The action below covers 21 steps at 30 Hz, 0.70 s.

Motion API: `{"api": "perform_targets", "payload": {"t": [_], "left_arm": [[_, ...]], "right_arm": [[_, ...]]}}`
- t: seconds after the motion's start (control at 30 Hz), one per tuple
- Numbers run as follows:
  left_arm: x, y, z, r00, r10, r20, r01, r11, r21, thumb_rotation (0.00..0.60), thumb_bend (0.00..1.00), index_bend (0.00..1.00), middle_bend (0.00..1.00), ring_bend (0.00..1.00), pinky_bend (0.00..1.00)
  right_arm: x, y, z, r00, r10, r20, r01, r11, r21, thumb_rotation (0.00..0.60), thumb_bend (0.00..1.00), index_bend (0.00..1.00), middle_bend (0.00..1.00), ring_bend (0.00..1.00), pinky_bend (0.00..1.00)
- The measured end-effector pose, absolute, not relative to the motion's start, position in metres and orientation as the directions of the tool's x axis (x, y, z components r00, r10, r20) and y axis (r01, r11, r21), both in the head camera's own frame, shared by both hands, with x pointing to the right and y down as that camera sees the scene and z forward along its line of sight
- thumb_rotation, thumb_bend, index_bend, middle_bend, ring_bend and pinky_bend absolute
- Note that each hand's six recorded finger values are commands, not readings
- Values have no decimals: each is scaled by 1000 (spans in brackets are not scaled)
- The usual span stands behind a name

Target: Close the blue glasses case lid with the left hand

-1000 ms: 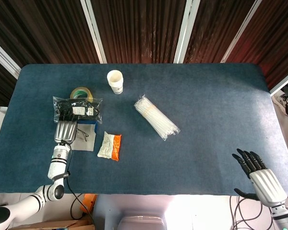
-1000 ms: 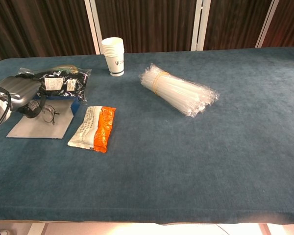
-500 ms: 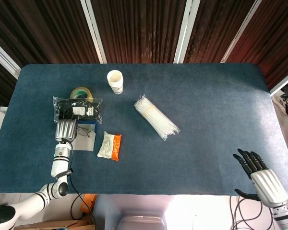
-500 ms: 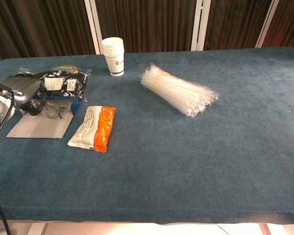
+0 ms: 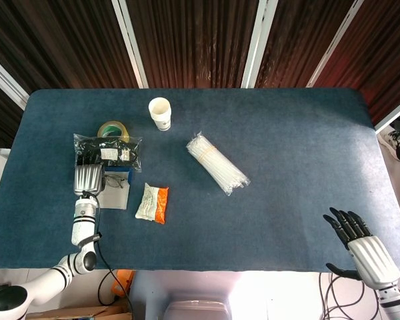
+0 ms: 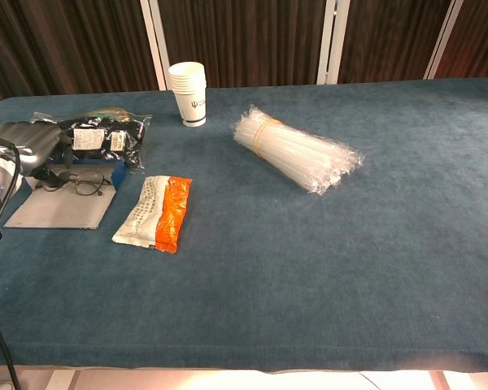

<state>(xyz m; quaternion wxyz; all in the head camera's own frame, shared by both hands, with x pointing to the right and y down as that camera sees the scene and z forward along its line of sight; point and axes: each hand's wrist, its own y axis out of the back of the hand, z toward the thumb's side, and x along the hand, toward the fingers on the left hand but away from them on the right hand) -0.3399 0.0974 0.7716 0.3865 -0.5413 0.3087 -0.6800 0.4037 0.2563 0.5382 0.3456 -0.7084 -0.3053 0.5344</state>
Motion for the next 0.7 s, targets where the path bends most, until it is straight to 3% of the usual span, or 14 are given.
{"api": "perform_targets", "payload": {"t": [0.33, 0.53, 0.7], "left_arm": [[-335, 99, 765, -98, -882, 461, 178, -471, -864, 600, 344, 265, 147, 107, 173], [-329, 113, 742, -13, -904, 428, 107, -426, -898, 600, 321, 307, 127, 83, 169], [-328, 139, 717, 81, -877, 473, 39, -471, -881, 600, 295, 330, 58, 9, 130]], "right_arm": [[404, 257, 537, 246, 802, -545, 64, -574, -816, 600, 271, 0, 0, 0, 0], [401, 258, 539, 255, 793, -554, 54, -583, -810, 600, 271, 0, 0, 0, 0], [397, 262, 539, 270, 788, -554, 51, -586, -809, 600, 271, 0, 0, 0, 0]]}}
